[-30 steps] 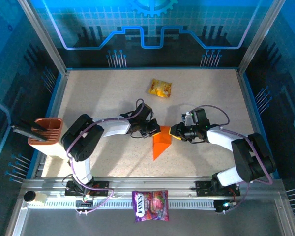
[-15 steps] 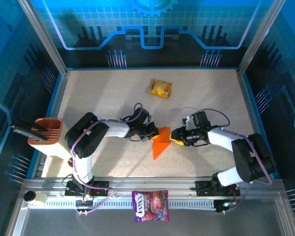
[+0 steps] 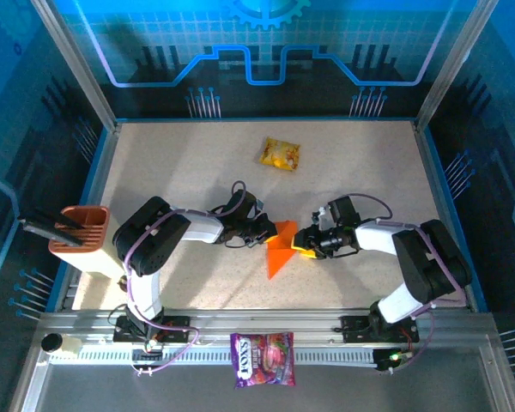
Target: Fold a paper plane with a square sheet of paper (pick it up from the middle)
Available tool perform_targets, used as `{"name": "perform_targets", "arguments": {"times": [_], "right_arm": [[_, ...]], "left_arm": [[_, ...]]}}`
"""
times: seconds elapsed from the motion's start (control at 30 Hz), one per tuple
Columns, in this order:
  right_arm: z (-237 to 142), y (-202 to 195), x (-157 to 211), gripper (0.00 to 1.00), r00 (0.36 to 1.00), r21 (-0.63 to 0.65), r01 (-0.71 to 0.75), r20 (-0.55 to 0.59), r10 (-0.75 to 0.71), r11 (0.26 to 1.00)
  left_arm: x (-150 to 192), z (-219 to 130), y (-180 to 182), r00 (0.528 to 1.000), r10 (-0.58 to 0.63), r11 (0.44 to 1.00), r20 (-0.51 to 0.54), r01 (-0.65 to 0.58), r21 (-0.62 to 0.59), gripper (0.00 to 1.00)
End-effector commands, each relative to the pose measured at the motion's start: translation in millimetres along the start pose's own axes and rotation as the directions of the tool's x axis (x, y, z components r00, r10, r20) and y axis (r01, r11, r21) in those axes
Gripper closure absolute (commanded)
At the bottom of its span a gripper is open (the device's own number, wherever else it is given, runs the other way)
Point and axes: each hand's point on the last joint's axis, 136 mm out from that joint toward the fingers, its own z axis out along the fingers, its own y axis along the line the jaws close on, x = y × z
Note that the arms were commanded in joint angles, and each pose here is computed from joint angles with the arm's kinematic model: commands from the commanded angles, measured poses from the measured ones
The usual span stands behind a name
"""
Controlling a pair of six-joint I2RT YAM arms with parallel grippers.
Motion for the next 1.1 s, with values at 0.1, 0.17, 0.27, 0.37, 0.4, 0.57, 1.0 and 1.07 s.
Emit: {"name": "perform_targets", "arguments": {"times": [0.1,0.17,0.27,0.37,0.4,0.57,1.0,1.07], "right_arm": [[8.1,20.4,-2.8,0.57,0.999,-0.050,0.051,-0.007,-0.051,0.997],[5.0,21.2,-8.2,0.57,0.998,-0.041,0.059,0.021,-0.058,0.997],[-0.1,23.0,-16.9,0.58,0.997,-0.055,0.062,0.039,-0.060,0.997],[-4.2,26.3,-24.9,0.57,0.995,-0.089,0.084,0.051,-0.080,0.992],[-4.6,30.8,-26.3,0.57,0.994,-0.115,0.101,0.046,-0.096,0.988],[0.2,36.5,-35.2,0.59,0.992,-0.128,0.123,0.011,-0.123,0.984],[12.8,26.3,-41.3,0.64,0.995,-0.118,0.095,-0.023,-0.098,0.988],[15.0,24.3,-42.4,0.70,0.995,-0.117,0.087,-0.031,-0.091,0.989]], "left_arm": [[9.4,-2.7,19.2,0.999,-0.048,0.998,-0.022,0.047,-0.046,0.91],[9.7,-3.1,19.1,0.999,-0.044,0.998,-0.022,0.043,-0.045,0.90],[8.8,-3.8,20.2,0.999,-0.048,0.998,-0.013,0.047,-0.046,0.91],[8.0,-6.5,17.9,0.999,-0.043,0.999,-0.001,0.043,-0.032,0.91],[8.0,-6.7,18.2,0.999,-0.044,0.999,-0.001,0.044,-0.032,0.91],[4.4,-8.3,18.9,0.998,-0.054,0.998,0.033,0.055,-0.021,0.91],[5.9,-6.7,17.2,0.998,-0.064,0.998,0.022,0.064,-0.002,0.91],[6.1,-7.4,16.5,0.998,-0.060,0.998,0.017,0.060,-0.004,0.91]]}}
